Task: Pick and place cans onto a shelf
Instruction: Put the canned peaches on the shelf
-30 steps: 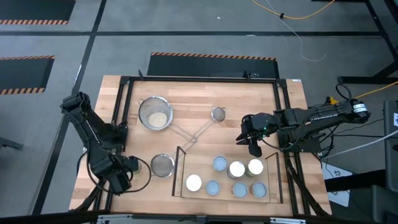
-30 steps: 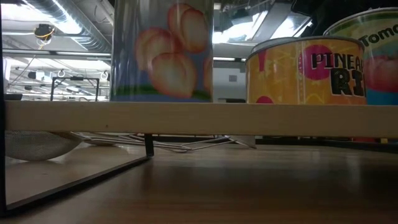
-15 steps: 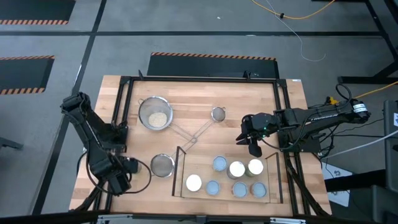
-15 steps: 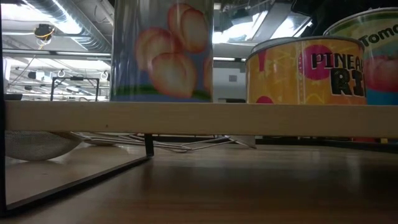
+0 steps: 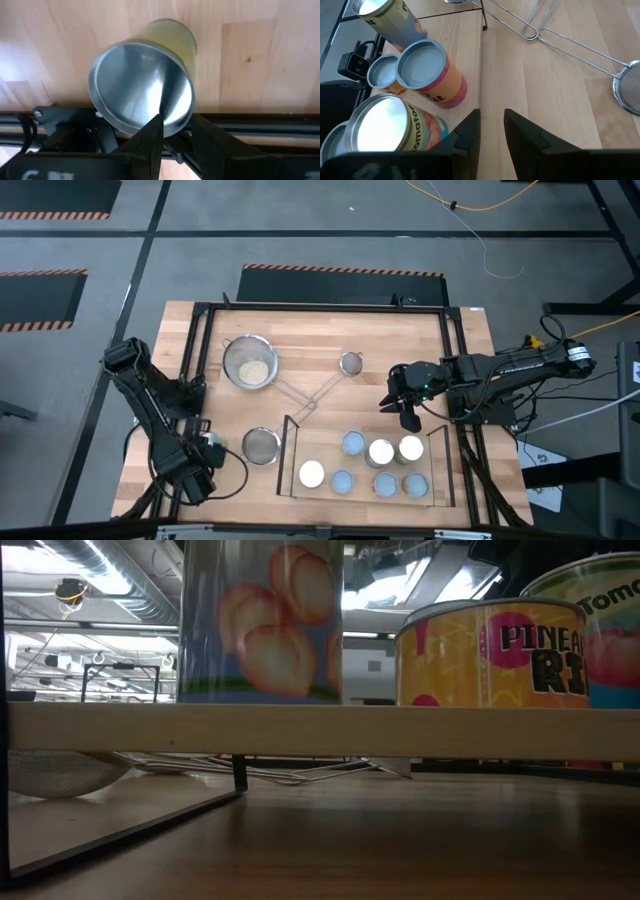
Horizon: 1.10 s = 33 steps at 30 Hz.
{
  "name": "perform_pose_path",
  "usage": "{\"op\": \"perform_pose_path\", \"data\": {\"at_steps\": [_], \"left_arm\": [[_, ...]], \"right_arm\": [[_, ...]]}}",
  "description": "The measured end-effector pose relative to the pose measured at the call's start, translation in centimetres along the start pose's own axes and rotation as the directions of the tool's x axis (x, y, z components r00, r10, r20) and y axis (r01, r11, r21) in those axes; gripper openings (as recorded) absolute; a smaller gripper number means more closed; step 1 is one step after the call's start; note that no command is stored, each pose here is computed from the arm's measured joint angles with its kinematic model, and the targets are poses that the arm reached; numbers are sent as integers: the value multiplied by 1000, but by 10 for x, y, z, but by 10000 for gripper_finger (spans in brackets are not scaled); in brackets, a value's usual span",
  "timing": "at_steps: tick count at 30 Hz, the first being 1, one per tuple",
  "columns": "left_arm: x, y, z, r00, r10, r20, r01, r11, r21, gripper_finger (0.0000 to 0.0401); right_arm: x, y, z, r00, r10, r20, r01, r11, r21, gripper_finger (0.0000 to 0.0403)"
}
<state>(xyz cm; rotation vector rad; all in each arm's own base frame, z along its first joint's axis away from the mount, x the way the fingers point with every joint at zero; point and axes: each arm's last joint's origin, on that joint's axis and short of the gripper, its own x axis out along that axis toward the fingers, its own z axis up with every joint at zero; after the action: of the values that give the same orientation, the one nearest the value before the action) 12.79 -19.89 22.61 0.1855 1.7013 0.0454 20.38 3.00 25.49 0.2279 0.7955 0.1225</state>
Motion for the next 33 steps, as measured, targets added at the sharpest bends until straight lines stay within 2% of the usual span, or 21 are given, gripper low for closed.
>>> {"op": "perform_pose_path", "data": {"at_steps": [10,21,28,33], "left_arm": [[2,-1,1,1000,17,6,-17,1000,0,82],[1,-5,5,998,-30,46,31,999,-11,4],[0,-3,10,994,-7,108,25,987,-161,2],[-1,3,17,990,17,142,33,939,-341,2]], "right_arm": [[0,0,0,1000,1,0,-1,1000,0,90],[0,0,0,1000,1,1,-1,1000,0,90],[0,0,0,1000,1,0,-1,1000,0,90],[0,0,0,1000,1,1,-1,1000,0,90]]}}
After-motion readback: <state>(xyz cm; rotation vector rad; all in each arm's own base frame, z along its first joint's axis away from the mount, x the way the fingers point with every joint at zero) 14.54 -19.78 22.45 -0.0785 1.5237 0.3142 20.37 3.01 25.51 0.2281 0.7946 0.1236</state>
